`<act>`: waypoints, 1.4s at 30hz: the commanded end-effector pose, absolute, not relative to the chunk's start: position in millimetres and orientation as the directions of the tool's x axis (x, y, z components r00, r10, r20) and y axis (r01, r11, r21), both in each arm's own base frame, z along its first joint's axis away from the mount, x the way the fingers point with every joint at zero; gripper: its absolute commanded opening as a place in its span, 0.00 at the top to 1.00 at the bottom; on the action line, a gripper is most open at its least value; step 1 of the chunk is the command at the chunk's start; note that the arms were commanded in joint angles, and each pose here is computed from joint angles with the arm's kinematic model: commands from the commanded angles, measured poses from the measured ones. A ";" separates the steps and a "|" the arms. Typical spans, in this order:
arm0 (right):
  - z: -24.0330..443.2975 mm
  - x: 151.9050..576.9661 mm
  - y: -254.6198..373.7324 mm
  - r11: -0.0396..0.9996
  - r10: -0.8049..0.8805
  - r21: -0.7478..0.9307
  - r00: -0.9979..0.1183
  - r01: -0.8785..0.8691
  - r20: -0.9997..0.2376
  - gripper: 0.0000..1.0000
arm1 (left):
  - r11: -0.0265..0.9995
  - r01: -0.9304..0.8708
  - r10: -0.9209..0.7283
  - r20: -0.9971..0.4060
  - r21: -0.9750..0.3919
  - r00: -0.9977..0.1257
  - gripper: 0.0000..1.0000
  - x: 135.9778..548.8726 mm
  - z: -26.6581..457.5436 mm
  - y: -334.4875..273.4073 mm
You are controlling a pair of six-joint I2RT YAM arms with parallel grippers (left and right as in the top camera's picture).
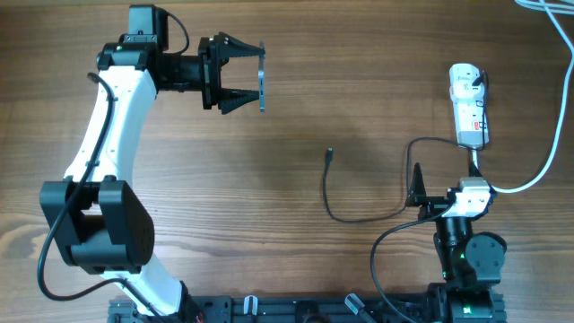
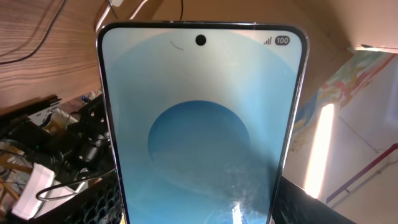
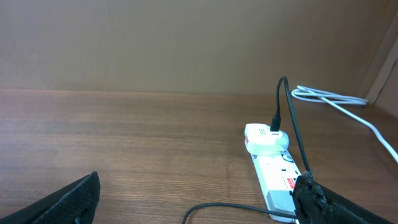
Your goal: Plug charger to phone and switch on socket
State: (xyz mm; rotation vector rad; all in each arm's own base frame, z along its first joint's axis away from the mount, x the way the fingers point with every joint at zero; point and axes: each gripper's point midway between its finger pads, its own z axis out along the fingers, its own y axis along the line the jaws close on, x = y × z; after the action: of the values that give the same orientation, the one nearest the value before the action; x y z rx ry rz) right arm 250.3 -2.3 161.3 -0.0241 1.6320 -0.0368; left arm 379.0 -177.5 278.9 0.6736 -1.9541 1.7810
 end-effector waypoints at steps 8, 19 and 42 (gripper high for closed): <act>161.8 250.4 0.8 1.000 -0.025 -0.025 -0.057 -0.008 -0.998 0.00 | 0.039 -0.577 -0.041 0.576 -0.816 -0.817 0.24 371.5 298.4 -176.3; 161.8 250.4 0.9 1.000 -0.025 -0.025 -0.057 -0.008 -0.998 0.00 | 0.039 -0.578 -0.041 0.576 -0.815 -0.816 0.24 371.5 298.4 -176.3; 354.6 167.8 71.8 -0.102 0.902 0.756 -0.380 -0.646 -0.203 0.00 | 0.039 -0.577 -0.041 0.576 -0.816 -0.817 0.24 371.5 298.4 -176.3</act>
State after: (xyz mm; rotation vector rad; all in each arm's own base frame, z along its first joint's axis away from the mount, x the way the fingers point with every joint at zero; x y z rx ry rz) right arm 177.7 77.9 329.0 0.4079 1.0395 1.7540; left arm 378.6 -177.5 279.1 0.6781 -1.9494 1.7776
